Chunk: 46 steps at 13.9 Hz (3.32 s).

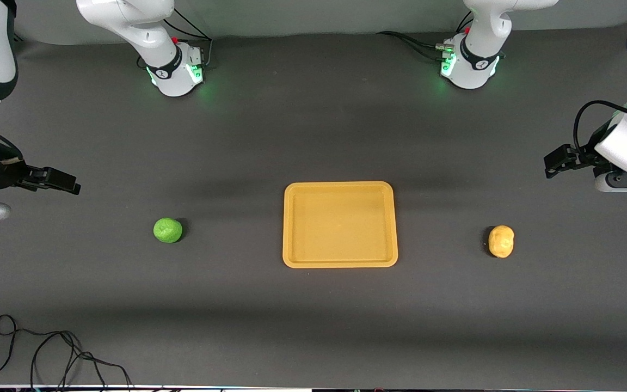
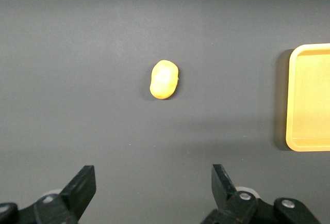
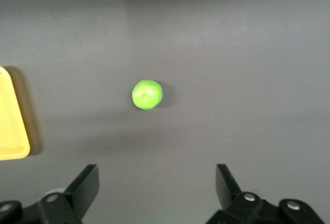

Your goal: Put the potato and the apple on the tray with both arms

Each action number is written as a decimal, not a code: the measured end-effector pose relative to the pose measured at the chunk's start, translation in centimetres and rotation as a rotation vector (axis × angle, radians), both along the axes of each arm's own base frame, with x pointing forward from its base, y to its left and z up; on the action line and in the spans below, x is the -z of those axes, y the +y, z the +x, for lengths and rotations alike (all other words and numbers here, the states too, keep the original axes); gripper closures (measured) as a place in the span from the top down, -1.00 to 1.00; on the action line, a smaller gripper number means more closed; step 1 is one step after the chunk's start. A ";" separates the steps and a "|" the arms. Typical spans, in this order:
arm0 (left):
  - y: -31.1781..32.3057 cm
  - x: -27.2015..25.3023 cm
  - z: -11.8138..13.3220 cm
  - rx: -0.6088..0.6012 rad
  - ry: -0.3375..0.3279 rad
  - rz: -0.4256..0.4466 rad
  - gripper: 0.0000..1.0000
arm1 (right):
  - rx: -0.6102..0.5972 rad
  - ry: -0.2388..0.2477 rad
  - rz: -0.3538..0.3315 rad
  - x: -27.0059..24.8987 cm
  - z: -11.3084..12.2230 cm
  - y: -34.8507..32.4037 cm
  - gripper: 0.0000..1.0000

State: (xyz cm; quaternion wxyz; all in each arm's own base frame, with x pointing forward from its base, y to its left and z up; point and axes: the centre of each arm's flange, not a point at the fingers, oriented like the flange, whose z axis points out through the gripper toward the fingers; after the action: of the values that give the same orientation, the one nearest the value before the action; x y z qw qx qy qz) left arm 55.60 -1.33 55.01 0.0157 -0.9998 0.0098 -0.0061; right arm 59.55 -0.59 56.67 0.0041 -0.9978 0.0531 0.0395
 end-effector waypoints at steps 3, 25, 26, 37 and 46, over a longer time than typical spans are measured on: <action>0.0 -0.1 0.0 0.000 -0.002 0.000 1.00 | -0.017 0.005 0.002 0.1 0.0 0.3 1.00; -0.3 35.6 3.7 0.083 -0.101 0.017 1.00 | -0.104 0.037 -0.033 4.5 1.0 3.8 1.00; -0.1 36.6 3.6 0.081 -0.096 0.017 0.99 | -0.108 0.027 -0.033 5.8 1.2 4.0 1.00; -2.4 28.7 5.3 0.058 -0.085 0.017 0.24 | -0.087 -0.080 -0.020 23.8 -0.7 3.1 1.00; -30.2 22.3 -0.1 -0.133 -0.002 -0.025 0.24 | -0.037 -0.082 -0.004 36.1 -1.6 5.3 0.97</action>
State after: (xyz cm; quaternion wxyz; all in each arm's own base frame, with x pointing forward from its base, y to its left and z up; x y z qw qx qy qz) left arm 55.52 -31.51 32.75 0.0037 -0.9984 -0.0565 -0.0061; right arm 57.95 4.75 20.57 0.0037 -0.9994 0.0346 -0.0013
